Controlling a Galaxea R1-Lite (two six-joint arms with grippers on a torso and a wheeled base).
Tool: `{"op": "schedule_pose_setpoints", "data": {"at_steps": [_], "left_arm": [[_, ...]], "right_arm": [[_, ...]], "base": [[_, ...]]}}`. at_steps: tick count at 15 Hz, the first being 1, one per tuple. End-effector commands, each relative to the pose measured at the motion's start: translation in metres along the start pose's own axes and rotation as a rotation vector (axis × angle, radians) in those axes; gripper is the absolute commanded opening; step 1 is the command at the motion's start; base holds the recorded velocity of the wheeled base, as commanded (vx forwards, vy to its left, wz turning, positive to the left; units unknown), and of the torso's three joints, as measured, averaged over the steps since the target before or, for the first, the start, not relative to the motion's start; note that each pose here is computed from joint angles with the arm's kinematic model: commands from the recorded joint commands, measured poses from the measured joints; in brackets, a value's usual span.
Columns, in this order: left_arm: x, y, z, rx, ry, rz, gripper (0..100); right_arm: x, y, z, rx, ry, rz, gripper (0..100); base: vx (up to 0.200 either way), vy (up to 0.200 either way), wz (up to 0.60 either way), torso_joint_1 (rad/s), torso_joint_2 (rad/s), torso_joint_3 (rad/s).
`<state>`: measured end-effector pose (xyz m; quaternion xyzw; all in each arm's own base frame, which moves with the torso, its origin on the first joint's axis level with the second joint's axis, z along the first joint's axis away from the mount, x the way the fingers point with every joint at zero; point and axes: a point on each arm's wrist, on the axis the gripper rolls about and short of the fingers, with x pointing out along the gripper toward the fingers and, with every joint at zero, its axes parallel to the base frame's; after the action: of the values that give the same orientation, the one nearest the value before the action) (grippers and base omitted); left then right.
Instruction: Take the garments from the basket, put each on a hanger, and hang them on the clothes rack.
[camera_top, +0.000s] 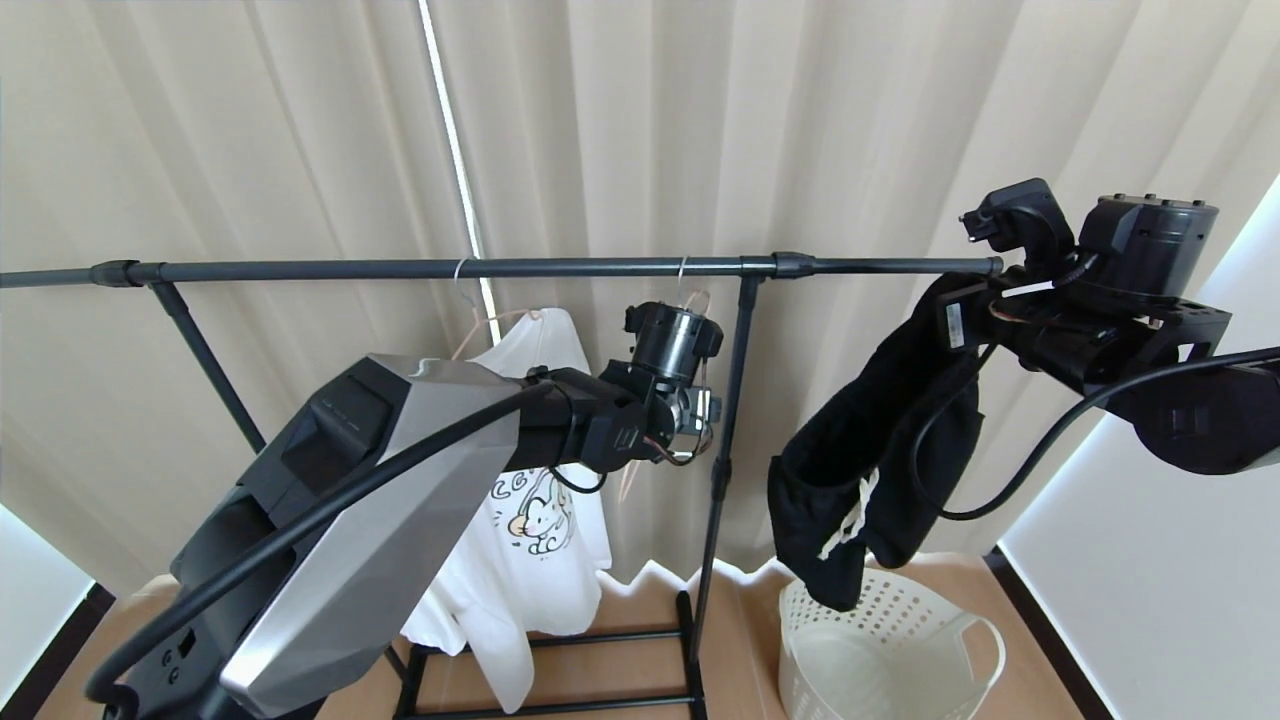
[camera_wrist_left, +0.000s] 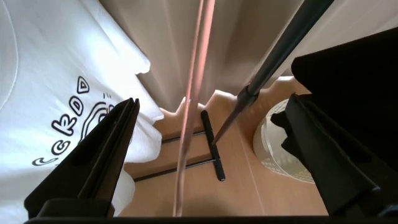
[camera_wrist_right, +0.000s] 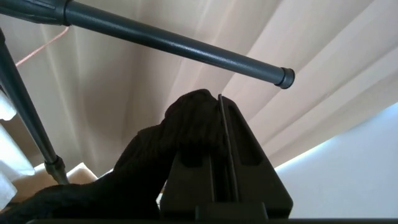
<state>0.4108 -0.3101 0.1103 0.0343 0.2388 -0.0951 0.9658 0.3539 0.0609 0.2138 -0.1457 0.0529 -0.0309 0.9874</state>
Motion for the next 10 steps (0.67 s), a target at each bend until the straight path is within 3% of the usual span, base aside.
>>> {"op": "schedule_pose_setpoints", "data": {"at_steps": [1,10], "left_arm": [[0.0085,-0.0016,-0.0101,0.005,0.021,0.005,100],[0.0026,-0.0052,-0.0059,-0.012,0.01,-0.005,100]], "right_arm": [[-0.0008,-0.0003,0.0011,0.0,-0.004,-0.001,0],[-0.0008,-0.0003,0.0011,0.0,-0.004,-0.001,0]], "base": [[0.0,0.0,0.0,0.0,0.0,0.0],[0.0,0.0,0.0,0.0,0.0,0.0]]}}
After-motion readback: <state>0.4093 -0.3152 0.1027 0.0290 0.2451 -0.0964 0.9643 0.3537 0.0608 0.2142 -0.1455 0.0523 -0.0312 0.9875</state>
